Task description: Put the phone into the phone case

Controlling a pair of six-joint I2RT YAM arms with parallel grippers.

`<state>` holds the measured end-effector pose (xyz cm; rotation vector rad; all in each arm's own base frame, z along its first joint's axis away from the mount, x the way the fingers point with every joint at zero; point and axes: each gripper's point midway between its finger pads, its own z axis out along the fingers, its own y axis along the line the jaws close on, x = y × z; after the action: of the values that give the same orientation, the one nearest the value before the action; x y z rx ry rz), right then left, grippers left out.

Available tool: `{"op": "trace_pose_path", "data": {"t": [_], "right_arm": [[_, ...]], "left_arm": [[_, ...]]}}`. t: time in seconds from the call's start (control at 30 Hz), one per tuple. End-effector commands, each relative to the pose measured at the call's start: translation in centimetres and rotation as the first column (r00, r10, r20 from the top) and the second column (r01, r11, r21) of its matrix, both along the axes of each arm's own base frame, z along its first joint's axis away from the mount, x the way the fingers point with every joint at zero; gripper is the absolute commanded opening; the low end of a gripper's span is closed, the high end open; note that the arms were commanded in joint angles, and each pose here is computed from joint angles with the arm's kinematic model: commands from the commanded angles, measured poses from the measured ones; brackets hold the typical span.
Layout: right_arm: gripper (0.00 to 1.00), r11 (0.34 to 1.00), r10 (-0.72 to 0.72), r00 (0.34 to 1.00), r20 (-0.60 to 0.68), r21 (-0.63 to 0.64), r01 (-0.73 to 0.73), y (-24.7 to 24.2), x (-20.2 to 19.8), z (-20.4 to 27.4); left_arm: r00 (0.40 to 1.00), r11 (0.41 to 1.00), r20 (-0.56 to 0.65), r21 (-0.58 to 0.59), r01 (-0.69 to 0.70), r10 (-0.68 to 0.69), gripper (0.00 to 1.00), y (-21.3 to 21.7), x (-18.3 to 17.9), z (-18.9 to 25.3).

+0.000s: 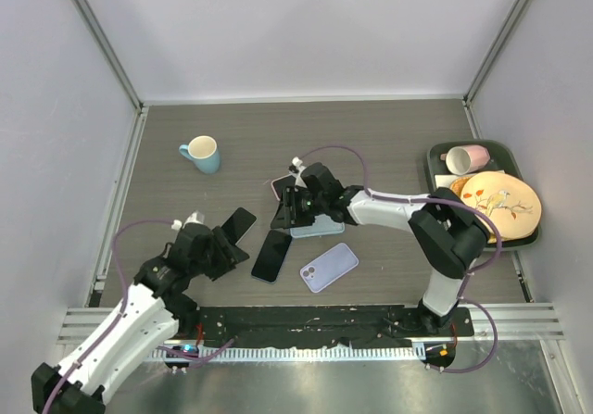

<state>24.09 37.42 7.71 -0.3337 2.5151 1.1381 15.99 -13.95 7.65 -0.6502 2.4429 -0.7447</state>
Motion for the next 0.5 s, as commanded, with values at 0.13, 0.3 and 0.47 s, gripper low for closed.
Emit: {"op": "trace_pose_path", "data": {"t": [0.13,0.3,0.47], "right_arm": [[0.52,0.995,0.039,0.998,0.052,-0.095,-0.034,1.8,2.7,-1.5],[0.52,0.987,0.022,0.999,0.044,-0.163,-0.014,1.2,3.2,-3.4],[0.52,0.981,0.024,0.999,0.036,-0.195,-0.016,0.9,3.3,-4.4]], "left_arm": [[0.981,0.996,-0.184,-0.050,-0.073,0.062,0.55,0.8,-4.4,-3.4],[0.977,0.995,-0.209,-0.083,-0.049,0.031,0.56,-0.2,-4.5,-4.6],[0.977,0.997,-0.212,-0.081,-0.010,-0.008,0.57,-1.2,-3.8,-5.1]]}}
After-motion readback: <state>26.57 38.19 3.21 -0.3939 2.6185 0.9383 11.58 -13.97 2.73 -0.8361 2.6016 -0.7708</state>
